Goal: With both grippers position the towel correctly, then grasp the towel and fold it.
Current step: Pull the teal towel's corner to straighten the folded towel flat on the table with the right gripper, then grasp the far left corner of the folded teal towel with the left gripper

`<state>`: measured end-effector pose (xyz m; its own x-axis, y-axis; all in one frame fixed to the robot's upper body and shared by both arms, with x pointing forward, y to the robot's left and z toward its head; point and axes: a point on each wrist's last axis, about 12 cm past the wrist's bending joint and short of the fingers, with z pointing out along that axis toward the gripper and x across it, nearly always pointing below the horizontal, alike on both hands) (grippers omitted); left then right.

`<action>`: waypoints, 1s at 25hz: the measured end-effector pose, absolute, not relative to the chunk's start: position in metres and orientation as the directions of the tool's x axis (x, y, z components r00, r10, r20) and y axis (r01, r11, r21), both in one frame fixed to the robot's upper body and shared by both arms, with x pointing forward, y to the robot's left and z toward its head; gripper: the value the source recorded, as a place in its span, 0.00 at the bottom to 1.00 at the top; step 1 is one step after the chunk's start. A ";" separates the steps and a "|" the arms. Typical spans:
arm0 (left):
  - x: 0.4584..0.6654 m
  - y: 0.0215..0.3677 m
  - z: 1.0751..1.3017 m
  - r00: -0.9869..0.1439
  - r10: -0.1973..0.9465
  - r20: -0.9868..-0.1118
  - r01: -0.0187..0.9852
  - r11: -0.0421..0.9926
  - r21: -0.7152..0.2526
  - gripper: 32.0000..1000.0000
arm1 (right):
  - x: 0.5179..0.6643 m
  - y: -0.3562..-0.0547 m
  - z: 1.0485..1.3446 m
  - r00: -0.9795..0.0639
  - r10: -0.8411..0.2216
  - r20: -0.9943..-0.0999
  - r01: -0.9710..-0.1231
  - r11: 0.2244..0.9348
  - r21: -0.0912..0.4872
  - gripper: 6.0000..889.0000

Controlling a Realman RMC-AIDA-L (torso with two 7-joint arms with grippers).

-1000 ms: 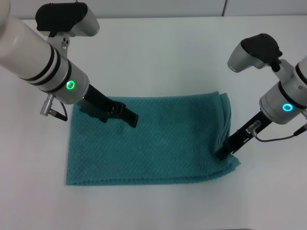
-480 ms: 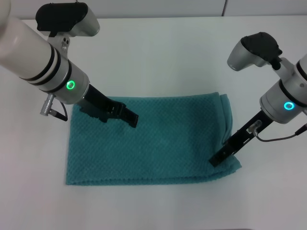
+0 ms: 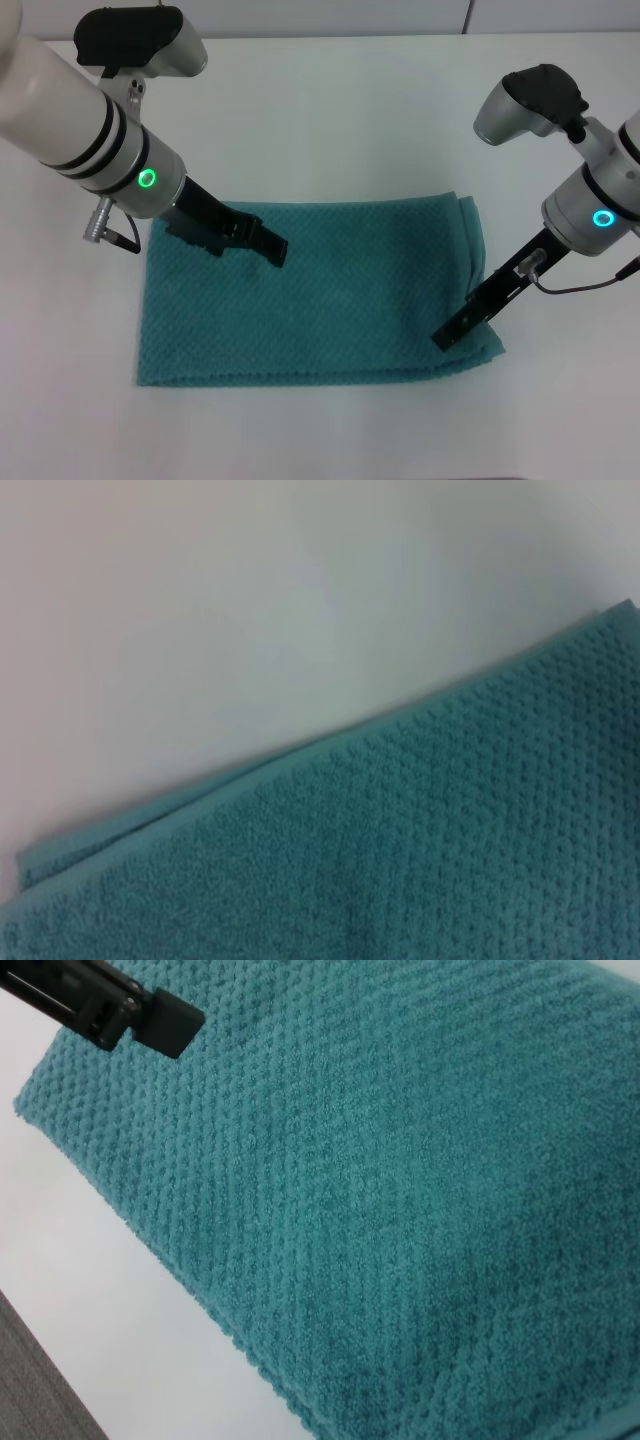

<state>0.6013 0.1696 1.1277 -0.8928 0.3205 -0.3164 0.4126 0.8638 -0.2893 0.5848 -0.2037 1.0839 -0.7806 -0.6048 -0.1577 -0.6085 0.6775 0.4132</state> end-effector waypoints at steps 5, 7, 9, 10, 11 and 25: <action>0.601 0.170 1.128 -0.893 0.321 -0.316 0.412 0.864 -0.289 0.86 | 0.585 -0.204 1.084 -0.781 -0.605 -0.158 -0.608 0.678 0.413 0.99; 0.601 0.170 1.128 -0.893 0.321 -0.316 0.413 0.864 -0.289 0.86 | 0.585 -0.204 1.084 -0.781 -0.604 -0.158 -0.608 0.678 0.413 0.99; 0.601 0.170 1.128 -0.893 0.321 -0.315 0.412 0.864 -0.290 0.86 | 0.585 -0.204 1.085 -0.781 -0.604 -0.157 -0.608 0.680 0.410 0.99; 0.601 0.170 1.128 -0.893 0.321 -0.315 0.412 0.864 -0.290 0.86 | 0.585 -0.204 1.086 -0.781 -0.605 -0.153 -0.608 0.680 0.409 0.99; 0.601 0.170 1.128 -0.893 0.321 -0.315 0.412 0.864 -0.290 0.86 | 0.585 -0.205 1.087 -0.780 -0.608 -0.147 -0.607 0.681 0.409 0.99; 0.597 0.177 1.124 -0.902 0.309 -0.300 0.396 0.870 -0.295 0.85 | 0.595 -0.236 1.125 -0.808 -0.569 -0.153 -0.582 0.733 0.353 0.99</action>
